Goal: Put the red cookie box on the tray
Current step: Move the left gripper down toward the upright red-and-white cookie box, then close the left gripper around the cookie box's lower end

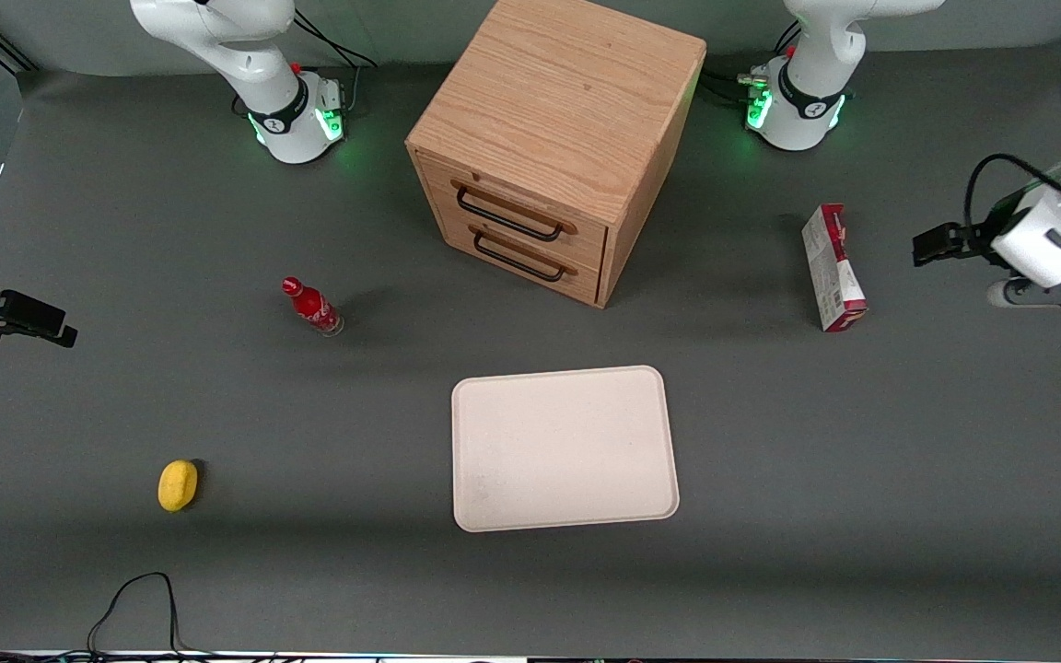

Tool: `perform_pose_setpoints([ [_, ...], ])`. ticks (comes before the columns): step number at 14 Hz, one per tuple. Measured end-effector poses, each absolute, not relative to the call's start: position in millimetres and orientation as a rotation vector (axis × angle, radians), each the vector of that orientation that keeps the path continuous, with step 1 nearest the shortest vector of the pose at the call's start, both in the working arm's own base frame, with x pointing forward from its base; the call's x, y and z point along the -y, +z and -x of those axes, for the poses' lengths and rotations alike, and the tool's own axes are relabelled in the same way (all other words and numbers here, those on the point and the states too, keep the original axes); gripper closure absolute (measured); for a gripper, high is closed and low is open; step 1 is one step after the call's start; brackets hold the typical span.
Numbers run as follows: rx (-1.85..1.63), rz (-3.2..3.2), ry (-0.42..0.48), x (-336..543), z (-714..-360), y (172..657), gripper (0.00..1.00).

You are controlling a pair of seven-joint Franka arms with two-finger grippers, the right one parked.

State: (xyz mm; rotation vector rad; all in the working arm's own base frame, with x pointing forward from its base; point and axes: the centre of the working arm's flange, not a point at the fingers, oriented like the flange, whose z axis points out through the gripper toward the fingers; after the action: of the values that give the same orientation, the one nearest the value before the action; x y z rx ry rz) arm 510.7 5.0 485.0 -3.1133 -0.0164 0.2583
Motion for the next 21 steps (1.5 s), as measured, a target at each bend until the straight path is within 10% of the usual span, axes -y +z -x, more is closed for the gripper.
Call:
perform_pose_setpoints([
  [17,0.056,3.109,0.003,20.4,-375.9,254.8,0.0],
  [21,0.057,3.112,0.045,19.9,-374.0,240.4,0.26],
])
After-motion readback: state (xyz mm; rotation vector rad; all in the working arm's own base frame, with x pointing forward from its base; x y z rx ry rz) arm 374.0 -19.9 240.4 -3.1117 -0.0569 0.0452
